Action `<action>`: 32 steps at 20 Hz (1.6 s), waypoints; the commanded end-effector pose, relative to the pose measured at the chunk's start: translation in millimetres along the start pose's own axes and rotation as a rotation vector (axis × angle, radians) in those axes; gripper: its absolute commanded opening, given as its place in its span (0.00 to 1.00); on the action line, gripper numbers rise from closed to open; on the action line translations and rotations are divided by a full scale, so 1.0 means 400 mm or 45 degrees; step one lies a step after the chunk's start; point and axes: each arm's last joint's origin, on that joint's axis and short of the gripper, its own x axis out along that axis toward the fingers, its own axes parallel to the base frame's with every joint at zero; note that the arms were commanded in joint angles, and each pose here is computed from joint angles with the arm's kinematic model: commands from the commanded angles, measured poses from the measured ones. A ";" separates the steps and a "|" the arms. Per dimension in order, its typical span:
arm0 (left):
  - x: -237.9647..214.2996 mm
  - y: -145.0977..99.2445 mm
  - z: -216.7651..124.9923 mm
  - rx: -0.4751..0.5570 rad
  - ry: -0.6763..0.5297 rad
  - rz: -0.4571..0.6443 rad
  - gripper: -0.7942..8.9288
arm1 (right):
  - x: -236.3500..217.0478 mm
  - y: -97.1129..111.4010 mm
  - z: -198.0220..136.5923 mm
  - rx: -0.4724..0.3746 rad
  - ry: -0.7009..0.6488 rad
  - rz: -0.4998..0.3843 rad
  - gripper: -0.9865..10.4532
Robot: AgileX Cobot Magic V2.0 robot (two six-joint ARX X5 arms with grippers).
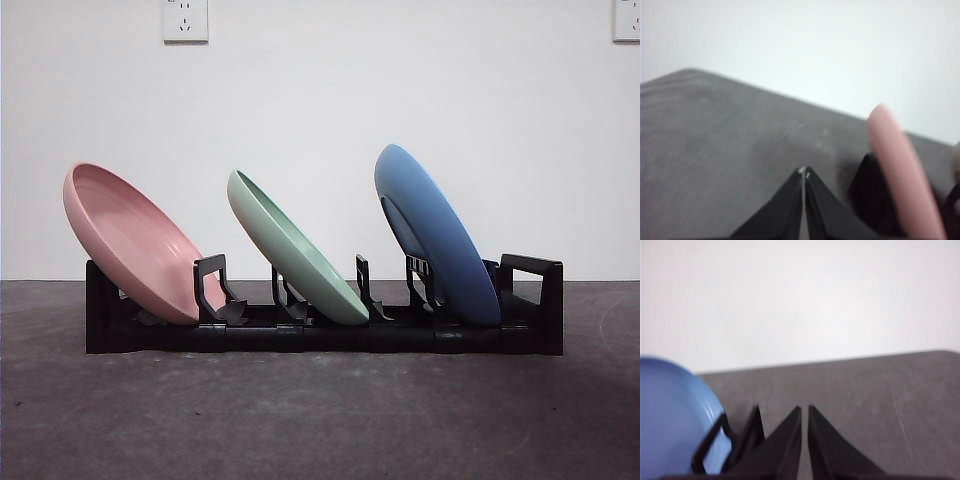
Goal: Place the plate
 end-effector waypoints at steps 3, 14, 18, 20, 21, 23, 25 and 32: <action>-0.002 -0.009 0.020 -0.091 -0.069 -0.080 0.09 | 0.000 0.005 0.010 0.143 -0.036 0.055 0.10; -0.030 -0.062 0.174 -0.105 0.324 -0.100 0.09 | -0.005 0.032 0.130 0.281 0.324 0.101 0.10; -0.025 -0.081 0.225 -0.076 0.499 -0.105 0.09 | 0.005 0.047 0.180 0.286 0.492 0.186 0.10; -0.018 -0.089 0.247 -0.075 0.576 -0.113 0.09 | 0.012 0.054 0.199 0.292 0.590 0.226 0.10; -0.013 -0.094 0.257 -0.074 0.616 -0.120 0.09 | 0.016 0.057 0.208 0.288 0.644 0.246 0.10; -0.004 -0.101 0.274 -0.069 0.702 -0.127 0.09 | 0.026 0.062 0.224 0.281 0.758 0.278 0.10; 0.004 -0.106 0.286 -0.067 0.777 -0.126 0.09 | 0.036 0.066 0.234 0.270 0.849 0.293 0.10; 0.037 -0.124 0.313 0.071 1.107 -0.142 0.09 | 0.094 0.081 0.259 0.144 1.142 0.352 0.10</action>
